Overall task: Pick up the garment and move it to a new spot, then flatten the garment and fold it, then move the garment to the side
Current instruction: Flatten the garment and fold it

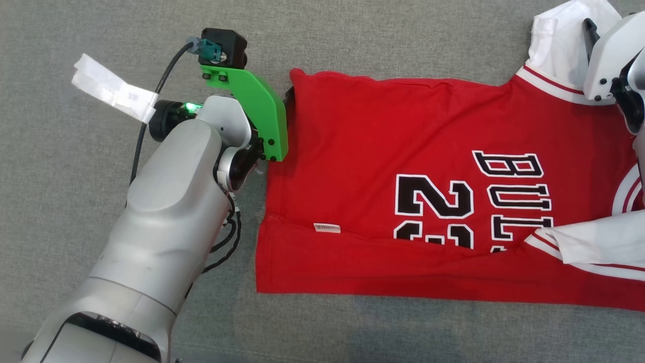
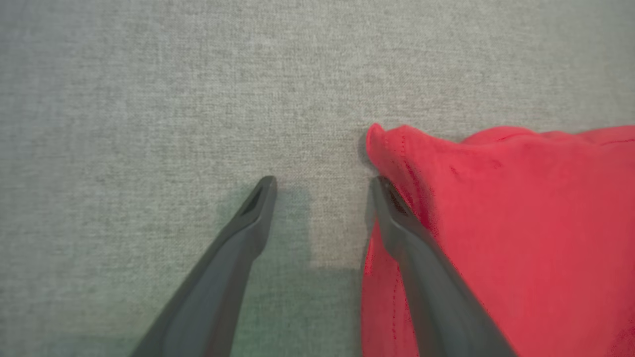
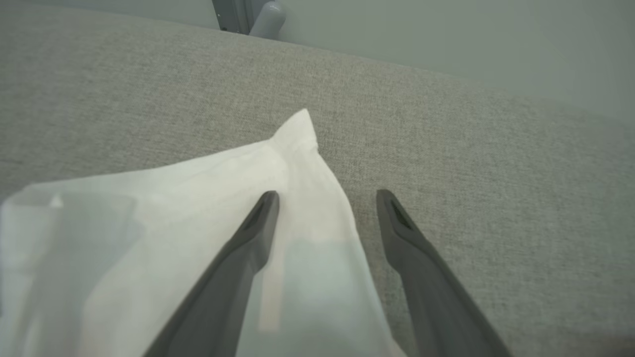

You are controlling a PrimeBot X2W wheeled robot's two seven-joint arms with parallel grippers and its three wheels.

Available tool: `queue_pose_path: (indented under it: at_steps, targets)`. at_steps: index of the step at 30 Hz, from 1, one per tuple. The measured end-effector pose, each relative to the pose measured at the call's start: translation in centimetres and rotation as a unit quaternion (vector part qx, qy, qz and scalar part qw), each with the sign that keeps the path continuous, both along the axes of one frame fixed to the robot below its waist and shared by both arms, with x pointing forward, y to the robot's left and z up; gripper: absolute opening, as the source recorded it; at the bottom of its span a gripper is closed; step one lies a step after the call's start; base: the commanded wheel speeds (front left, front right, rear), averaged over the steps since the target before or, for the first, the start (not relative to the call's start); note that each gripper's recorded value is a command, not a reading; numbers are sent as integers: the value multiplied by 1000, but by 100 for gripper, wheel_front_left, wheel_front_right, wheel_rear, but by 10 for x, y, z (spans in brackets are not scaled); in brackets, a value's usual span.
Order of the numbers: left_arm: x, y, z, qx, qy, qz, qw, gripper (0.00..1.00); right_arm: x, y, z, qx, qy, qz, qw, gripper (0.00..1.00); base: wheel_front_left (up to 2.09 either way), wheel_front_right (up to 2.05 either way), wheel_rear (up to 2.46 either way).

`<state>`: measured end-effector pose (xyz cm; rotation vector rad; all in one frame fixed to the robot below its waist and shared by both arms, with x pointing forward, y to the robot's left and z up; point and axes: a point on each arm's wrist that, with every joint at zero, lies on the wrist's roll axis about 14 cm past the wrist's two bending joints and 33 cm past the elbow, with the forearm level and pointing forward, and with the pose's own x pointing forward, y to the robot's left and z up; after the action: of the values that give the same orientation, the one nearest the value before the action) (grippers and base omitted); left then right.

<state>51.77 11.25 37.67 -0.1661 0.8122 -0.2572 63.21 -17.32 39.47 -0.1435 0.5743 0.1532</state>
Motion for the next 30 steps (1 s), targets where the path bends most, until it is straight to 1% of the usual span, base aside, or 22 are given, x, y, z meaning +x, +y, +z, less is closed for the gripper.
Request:
queue_pose_path:
  at_steps: [8,16,22,25,28,30]
  targets:
    - [2,-12,3,-10,-7,-14,1000,100,5,4,-6,-7,-4,8,1000,100,0,0,0]
    - [6,11,14,3,-34,32,999,100,1,11,-1,-6,-7,16,1000,100,0,0,0]
    - [14,5,41,-28,-64,28,997,100,0,15,5,-8,-11,20,1000,100,0,0,0]
    - [13,-5,45,-48,-63,15,997,100,1,17,7,-7,-12,22,1000,100,0,0,0]
    - [11,-20,48,-81,-55,3,995,100,2,17,6,-9,-11,25,1000,100,0,0,0]
    - [8,-26,43,-85,-47,-4,995,100,3,17,3,-11,-9,26,1000,100,0,0,0]
